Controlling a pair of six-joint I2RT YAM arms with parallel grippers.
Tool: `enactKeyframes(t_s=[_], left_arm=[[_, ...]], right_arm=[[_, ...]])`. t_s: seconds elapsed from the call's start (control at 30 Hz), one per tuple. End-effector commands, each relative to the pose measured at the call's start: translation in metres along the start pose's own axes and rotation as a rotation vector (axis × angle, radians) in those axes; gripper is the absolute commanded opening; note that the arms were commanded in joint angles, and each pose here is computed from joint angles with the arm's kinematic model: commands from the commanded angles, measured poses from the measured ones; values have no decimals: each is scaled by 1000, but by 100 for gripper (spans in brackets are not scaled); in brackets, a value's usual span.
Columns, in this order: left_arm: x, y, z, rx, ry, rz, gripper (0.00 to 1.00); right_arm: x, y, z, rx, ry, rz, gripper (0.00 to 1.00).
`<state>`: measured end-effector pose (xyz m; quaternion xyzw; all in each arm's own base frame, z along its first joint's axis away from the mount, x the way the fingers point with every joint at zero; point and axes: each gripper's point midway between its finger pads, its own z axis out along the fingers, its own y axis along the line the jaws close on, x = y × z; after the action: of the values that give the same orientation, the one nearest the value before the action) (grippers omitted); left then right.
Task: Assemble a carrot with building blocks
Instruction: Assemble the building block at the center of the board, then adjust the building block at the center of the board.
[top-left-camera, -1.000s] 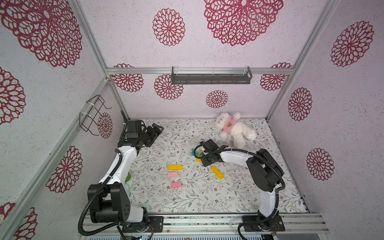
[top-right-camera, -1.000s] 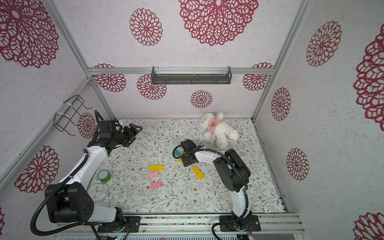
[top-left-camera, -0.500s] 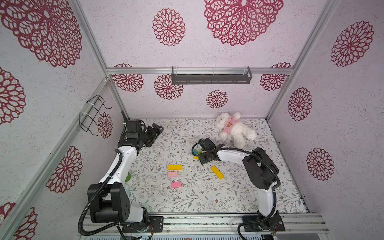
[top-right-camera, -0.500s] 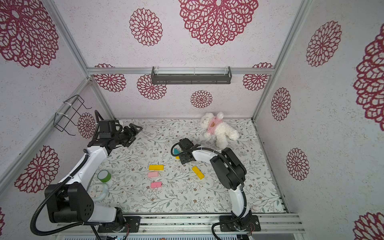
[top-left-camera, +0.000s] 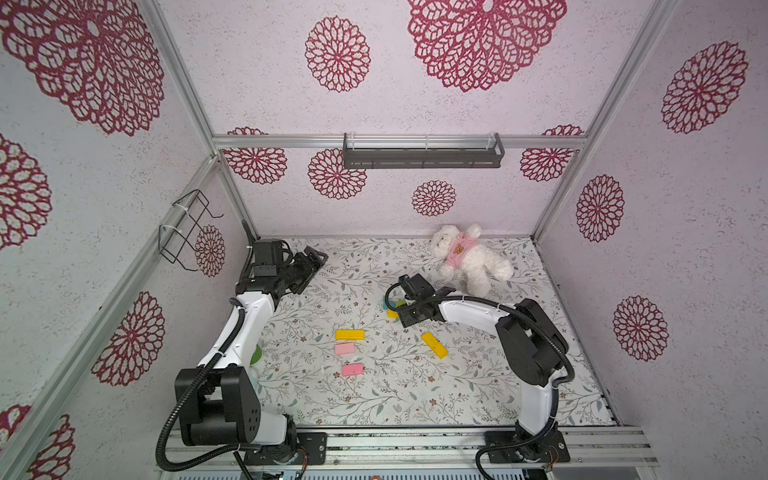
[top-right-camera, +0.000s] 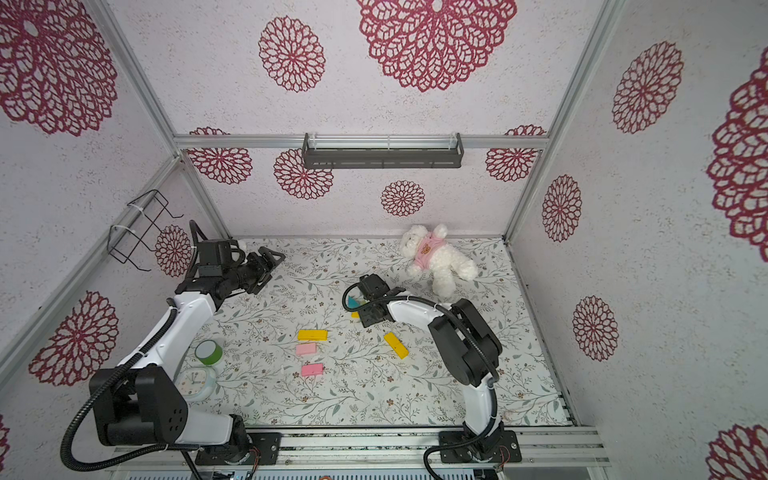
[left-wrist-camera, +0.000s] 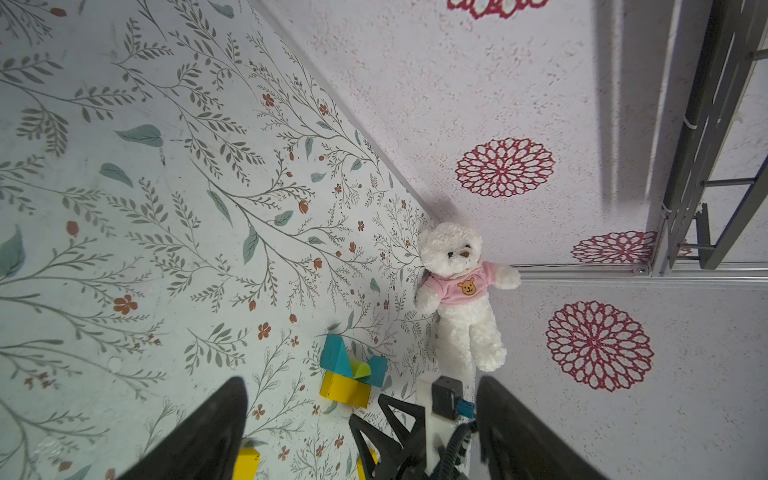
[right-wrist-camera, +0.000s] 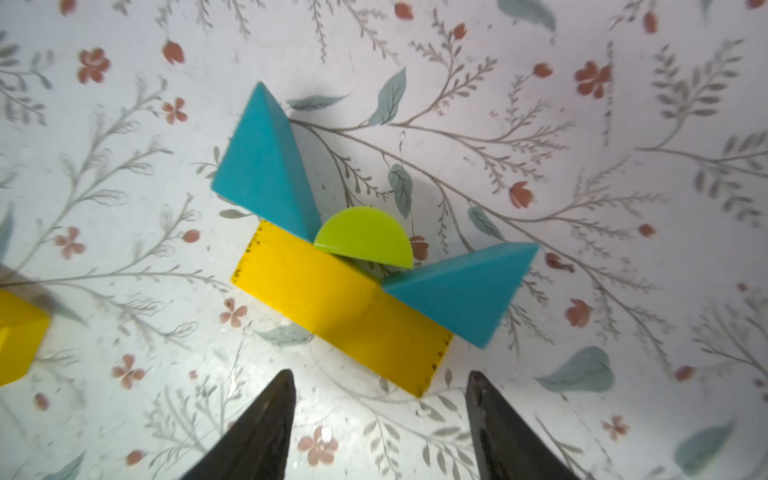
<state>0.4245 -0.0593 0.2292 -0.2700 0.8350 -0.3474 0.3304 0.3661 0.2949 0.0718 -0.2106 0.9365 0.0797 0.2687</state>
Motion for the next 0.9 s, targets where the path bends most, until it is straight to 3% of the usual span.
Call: enactKeyframes(t_s=[0.0, 0.2, 0.4, 0.87], left_arm=[[-3, -6, -2, 19, -13, 8, 88], [-2, -6, -1, 22, -10, 5, 88], [-2, -4, 1, 15, -8, 6, 88], [-2, -5, 0, 19, -7, 4, 88]], right_arm=[[-16, -13, -35, 46, -64, -5, 67], [-39, -36, -41, 89, -98, 12, 67], [-63, -62, -15, 172, -72, 8, 67], [-61, -50, 32, 136, 28, -66, 71]])
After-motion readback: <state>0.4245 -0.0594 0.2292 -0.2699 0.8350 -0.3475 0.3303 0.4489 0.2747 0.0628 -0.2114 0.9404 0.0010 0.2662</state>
